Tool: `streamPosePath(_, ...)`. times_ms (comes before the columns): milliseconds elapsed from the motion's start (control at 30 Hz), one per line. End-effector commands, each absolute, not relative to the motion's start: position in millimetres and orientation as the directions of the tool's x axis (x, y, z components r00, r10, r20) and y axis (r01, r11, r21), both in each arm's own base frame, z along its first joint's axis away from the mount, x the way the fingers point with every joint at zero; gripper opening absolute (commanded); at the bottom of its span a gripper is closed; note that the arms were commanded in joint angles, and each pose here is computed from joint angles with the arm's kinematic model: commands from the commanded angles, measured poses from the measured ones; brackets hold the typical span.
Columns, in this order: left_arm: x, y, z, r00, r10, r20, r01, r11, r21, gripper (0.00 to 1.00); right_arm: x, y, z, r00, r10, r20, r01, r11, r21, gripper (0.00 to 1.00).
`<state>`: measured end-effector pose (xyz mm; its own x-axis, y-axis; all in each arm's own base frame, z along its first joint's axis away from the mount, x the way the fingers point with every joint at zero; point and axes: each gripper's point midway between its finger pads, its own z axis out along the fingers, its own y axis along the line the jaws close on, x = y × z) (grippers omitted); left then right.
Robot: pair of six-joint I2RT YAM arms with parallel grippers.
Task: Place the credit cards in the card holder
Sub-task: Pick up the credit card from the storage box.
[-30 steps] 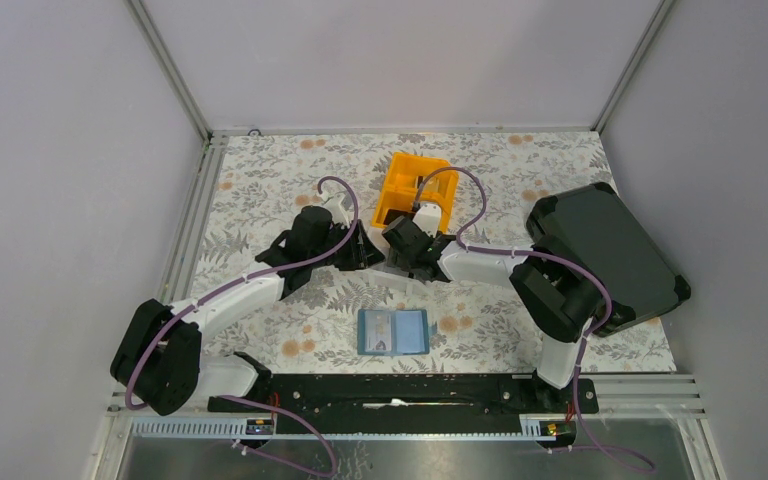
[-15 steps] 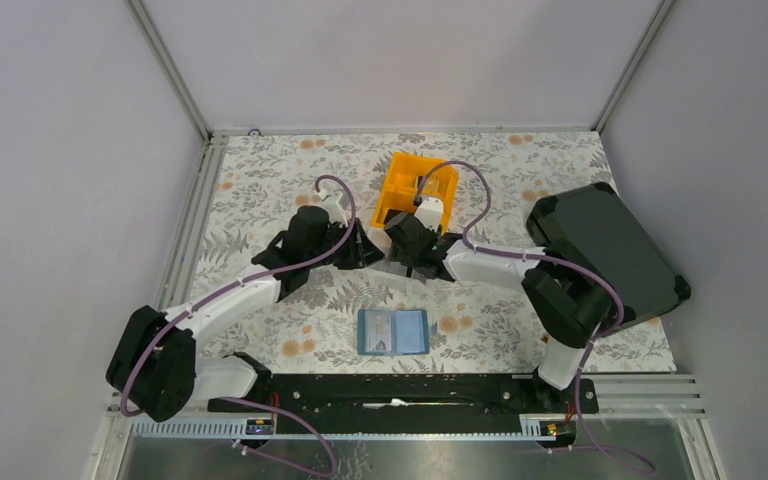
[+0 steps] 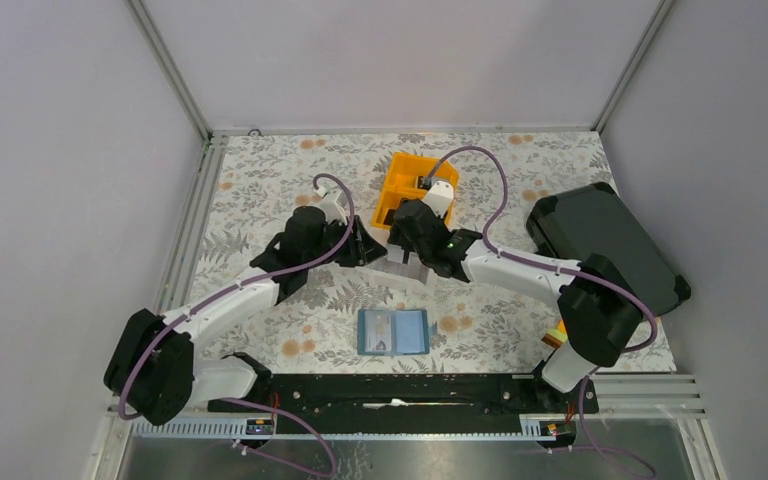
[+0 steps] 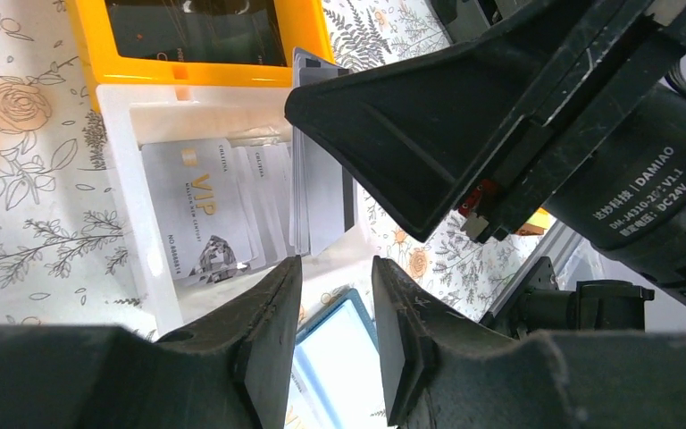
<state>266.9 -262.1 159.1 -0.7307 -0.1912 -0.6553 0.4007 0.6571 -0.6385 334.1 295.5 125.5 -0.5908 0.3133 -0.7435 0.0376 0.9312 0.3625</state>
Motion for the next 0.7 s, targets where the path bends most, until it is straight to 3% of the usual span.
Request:
streamPosePath(0, 272, -279, 176, -0.713, -0.221, -0.665, 0.454, 0.577, -0.679, 0.37, 341, 296, 149, -0.521, 0.369, -0.77, 0.026, 0.908, 0.418, 0.34)
streamPosePath(233, 278, -283, 166, -0.738, -0.238, -0.631, 0.411, 0.584, -0.7, 0.24, 338, 297, 152, -0.515, 0.386, -0.766, 0.01, 0.896, 0.444, 0.34)
streamPosePath(667, 288, -271, 146, -0.744, -0.261, -0.615, 0.324, 0.664, -0.673, 0.24, 337, 297, 158, -0.507, 0.402, -0.762, 0.004, 0.885, 0.465, 0.34)
